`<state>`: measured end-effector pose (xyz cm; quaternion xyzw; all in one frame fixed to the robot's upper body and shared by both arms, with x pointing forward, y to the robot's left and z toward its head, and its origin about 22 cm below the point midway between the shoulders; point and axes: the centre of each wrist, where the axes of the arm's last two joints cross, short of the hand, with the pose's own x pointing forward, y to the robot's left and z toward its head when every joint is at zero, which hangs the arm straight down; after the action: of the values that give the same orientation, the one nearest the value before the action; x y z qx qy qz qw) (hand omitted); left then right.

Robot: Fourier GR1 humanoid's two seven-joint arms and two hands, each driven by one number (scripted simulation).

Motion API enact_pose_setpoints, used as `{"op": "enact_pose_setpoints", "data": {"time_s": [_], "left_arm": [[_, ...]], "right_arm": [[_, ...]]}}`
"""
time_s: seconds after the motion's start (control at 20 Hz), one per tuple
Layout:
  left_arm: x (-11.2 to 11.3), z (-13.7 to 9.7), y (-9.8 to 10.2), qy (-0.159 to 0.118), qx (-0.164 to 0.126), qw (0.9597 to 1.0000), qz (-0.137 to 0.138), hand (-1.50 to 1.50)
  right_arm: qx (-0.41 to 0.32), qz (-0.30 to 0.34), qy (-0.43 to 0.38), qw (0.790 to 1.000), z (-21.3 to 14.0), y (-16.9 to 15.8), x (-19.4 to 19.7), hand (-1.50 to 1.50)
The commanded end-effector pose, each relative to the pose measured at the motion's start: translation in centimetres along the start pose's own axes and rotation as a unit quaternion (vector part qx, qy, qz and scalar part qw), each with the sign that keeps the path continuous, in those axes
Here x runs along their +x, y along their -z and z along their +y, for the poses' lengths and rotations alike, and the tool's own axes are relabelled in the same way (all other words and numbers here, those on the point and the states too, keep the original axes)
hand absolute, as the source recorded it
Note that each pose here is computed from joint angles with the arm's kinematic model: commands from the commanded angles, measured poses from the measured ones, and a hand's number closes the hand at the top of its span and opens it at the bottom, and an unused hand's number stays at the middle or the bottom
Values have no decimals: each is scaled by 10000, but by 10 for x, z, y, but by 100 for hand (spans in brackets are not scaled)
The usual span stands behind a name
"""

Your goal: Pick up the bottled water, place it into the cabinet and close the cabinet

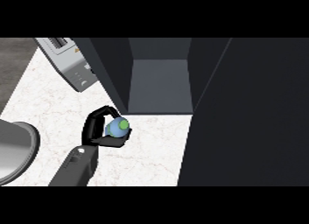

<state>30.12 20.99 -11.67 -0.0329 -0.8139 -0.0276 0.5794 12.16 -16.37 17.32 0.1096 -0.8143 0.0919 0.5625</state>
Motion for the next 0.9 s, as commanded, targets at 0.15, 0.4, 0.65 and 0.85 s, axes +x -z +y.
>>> {"op": "enact_pose_setpoints", "data": {"time_s": [0.15,0.4,0.65,0.85], "left_arm": [[29,-36,17,-721,-20,9974,16,150],[67,-59,40,-794,-12,9968,78,150],[84,-89,68,-789,46,9968,129,150],[104,-116,72,-598,38,9981,120,150]], "right_arm": [[-133,-132,-244,9995,-1,-14,12,-150],[-85,-323,-137,9993,1,-16,10,-150],[-129,-269,-125,9995,3,-19,16,-150],[-74,-270,-158,9995,-7,-19,21,-150]]}}
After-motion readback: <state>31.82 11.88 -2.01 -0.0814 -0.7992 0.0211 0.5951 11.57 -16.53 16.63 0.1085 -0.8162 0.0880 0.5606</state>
